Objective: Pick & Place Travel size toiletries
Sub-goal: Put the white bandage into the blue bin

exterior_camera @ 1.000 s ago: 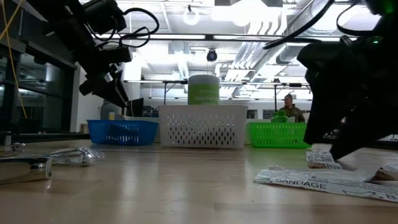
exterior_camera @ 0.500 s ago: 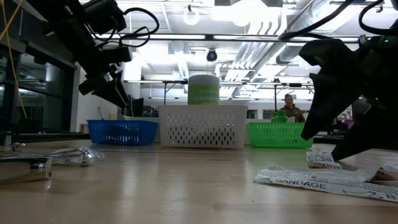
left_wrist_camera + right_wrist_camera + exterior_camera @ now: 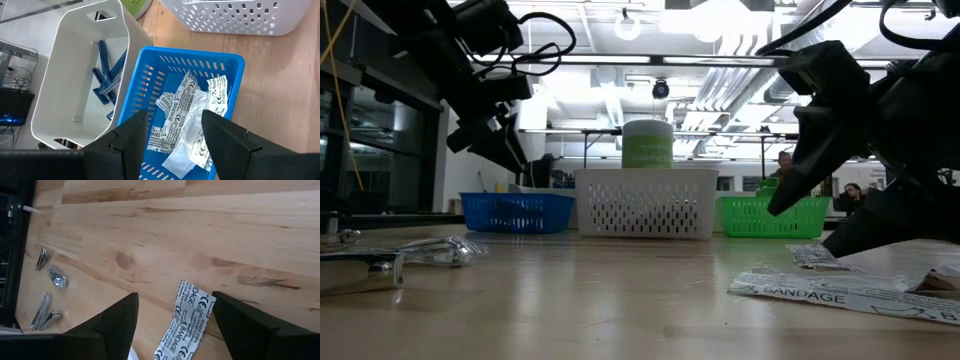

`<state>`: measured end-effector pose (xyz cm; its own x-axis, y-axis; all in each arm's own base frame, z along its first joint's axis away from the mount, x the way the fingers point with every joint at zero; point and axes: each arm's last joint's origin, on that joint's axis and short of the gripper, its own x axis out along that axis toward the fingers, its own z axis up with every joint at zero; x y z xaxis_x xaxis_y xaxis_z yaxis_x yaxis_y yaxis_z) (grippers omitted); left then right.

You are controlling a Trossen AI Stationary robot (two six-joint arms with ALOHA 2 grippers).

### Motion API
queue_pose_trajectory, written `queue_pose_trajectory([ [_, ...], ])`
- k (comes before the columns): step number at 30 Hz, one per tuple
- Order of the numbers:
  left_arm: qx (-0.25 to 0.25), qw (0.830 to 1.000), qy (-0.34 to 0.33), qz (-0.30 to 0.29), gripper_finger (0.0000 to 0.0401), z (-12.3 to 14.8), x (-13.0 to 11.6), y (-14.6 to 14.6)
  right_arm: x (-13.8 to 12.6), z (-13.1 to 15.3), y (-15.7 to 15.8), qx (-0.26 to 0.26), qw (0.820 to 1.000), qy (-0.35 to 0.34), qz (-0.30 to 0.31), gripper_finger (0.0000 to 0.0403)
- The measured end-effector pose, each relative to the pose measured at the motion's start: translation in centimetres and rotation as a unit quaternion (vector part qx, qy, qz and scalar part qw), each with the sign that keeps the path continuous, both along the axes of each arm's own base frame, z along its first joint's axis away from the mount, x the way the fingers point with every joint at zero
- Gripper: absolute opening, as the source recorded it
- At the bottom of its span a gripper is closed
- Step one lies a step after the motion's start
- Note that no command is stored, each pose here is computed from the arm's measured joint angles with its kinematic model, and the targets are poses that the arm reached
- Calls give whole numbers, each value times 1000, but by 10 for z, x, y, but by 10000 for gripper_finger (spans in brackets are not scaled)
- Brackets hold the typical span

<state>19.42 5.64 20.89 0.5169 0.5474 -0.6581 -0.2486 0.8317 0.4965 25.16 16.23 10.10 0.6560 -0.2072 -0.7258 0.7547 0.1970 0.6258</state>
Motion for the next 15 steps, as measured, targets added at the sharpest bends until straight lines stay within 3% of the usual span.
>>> queue_pose_trajectory([
  [4,0,1000,0,0,183,0,0,0,-1,-1,0,3,1000,6,4,220],
  [15,0,1000,0,0,183,0,0,0,-2,-3,0,-3,999,24,25,96],
])
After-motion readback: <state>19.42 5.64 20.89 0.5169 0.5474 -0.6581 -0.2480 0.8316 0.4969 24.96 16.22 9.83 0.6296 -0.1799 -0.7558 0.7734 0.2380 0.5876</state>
